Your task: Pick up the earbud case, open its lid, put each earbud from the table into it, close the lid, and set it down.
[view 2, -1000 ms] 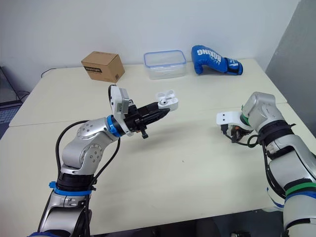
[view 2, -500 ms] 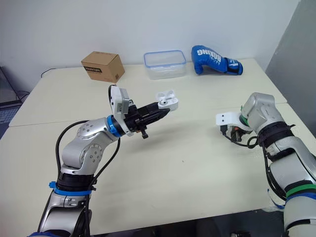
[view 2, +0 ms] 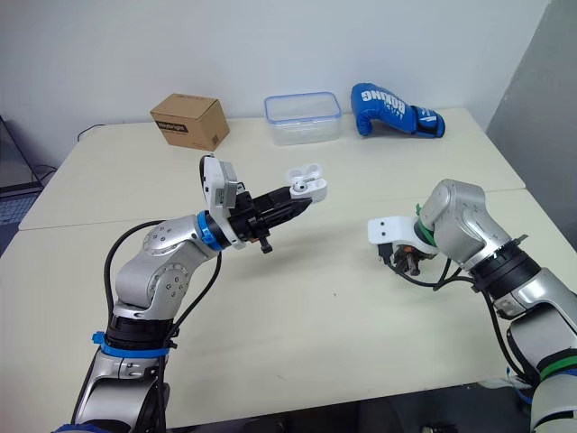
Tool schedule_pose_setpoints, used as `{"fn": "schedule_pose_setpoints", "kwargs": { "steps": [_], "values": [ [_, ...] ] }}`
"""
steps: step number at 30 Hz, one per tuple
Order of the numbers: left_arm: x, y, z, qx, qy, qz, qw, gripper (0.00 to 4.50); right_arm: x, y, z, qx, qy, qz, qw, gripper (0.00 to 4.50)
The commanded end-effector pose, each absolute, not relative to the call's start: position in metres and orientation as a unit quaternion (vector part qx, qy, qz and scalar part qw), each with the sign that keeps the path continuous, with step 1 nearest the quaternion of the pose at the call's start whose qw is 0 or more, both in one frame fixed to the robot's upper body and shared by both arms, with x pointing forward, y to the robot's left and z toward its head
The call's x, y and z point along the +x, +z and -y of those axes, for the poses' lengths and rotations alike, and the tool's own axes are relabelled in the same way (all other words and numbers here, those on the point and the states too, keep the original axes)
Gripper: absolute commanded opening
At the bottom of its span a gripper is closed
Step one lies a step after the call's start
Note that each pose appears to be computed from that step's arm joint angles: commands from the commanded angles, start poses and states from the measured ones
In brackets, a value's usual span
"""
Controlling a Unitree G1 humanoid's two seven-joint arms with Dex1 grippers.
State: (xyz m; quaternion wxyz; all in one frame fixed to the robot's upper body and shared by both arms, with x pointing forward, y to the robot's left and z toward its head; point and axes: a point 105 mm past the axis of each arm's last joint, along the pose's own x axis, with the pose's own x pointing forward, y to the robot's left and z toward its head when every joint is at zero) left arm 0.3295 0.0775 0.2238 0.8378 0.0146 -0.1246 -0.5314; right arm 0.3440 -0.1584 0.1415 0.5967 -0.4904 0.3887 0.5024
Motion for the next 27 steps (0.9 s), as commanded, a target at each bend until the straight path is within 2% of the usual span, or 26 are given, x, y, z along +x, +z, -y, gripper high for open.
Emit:
{"fn": "schedule_pose_setpoints", "kwargs": {
  "steps": [1,12,19,27],
  "values": [
    [0.323,0.236,-0.075,0.022,-0.535,0.152,0.831,0.78,0.335,0.139,0.160,-0.486,0.515,-0.405,0.578,0.39],
    [0.323,0.236,-0.076,0.022,-0.532,0.153,0.833,0.78,0.342,0.127,0.165,-0.490,0.497,-0.419,0.581,0.39],
    [0.323,0.236,-0.076,0.022,-0.532,0.153,0.833,0.78,0.340,0.131,0.162,-0.497,0.502,-0.408,0.579,2.78],
    [0.323,0.236,-0.075,0.022,-0.533,0.153,0.832,0.78,0.335,0.133,0.159,-0.498,0.503,-0.403,0.580,2.78]
  ]
}}
